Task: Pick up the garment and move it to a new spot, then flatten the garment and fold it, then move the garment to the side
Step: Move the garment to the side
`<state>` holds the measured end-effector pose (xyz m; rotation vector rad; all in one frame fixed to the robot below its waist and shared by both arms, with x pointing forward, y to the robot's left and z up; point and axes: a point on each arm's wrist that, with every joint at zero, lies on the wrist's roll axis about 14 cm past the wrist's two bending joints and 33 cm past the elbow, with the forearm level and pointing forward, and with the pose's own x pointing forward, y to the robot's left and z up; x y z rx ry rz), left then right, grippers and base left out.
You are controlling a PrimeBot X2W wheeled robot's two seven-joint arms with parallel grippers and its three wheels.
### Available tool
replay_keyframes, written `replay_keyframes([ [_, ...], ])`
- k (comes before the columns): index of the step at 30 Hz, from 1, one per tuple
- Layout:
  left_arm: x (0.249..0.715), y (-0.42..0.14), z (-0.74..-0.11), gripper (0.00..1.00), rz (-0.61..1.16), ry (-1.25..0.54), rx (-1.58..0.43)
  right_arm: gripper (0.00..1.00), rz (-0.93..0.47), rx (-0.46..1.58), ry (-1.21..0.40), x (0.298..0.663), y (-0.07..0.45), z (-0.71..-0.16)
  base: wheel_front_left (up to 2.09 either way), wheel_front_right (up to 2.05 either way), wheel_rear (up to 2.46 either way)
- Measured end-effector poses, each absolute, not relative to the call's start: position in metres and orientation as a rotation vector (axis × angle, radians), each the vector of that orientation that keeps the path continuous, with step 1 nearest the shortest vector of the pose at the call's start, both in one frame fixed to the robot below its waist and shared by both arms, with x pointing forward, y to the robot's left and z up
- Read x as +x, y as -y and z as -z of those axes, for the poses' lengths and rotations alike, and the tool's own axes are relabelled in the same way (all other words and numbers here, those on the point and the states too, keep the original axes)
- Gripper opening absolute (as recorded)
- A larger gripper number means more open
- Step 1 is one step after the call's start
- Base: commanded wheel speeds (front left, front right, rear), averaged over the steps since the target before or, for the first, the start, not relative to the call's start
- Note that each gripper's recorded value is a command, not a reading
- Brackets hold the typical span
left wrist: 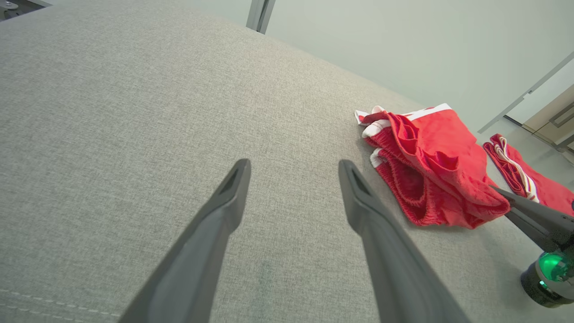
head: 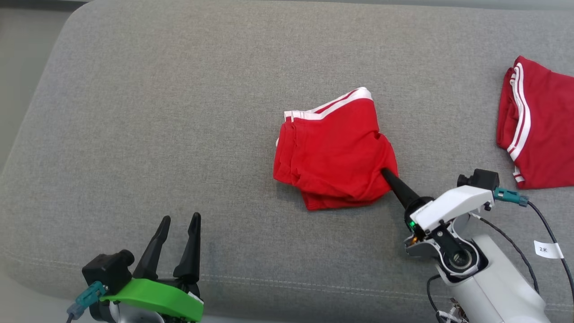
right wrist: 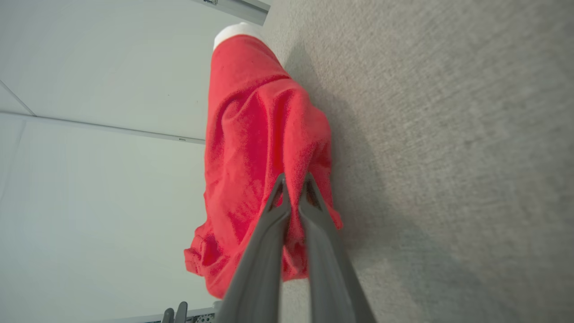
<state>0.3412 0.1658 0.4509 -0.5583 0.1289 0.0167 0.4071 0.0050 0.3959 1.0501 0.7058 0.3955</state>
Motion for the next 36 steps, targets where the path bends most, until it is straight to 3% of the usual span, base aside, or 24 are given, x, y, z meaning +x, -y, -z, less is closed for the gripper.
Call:
replay_keyframes([
  [7,0.346,-0.161,-0.453,1.00,0.000,-0.122,-0.564,0.00,-0.331,1.151,-0.641,0.417,0.016,-0.408,0.00,0.00,0.00],
  [17,0.352,-0.151,-0.456,1.00,0.037,-0.120,-0.570,0.00,-0.263,0.974,-0.657,0.414,0.072,-0.388,0.00,0.00,0.00],
  [26,0.360,-0.138,-0.452,1.00,0.076,-0.140,-0.577,0.00,-0.356,0.640,-0.516,0.481,0.112,-0.449,0.00,0.00,0.00],
  [36,0.369,-0.129,-0.442,1.00,0.111,-0.177,-0.574,0.00,-0.265,0.548,-0.487,0.511,0.163,-0.467,0.00,0.00,0.00],
])
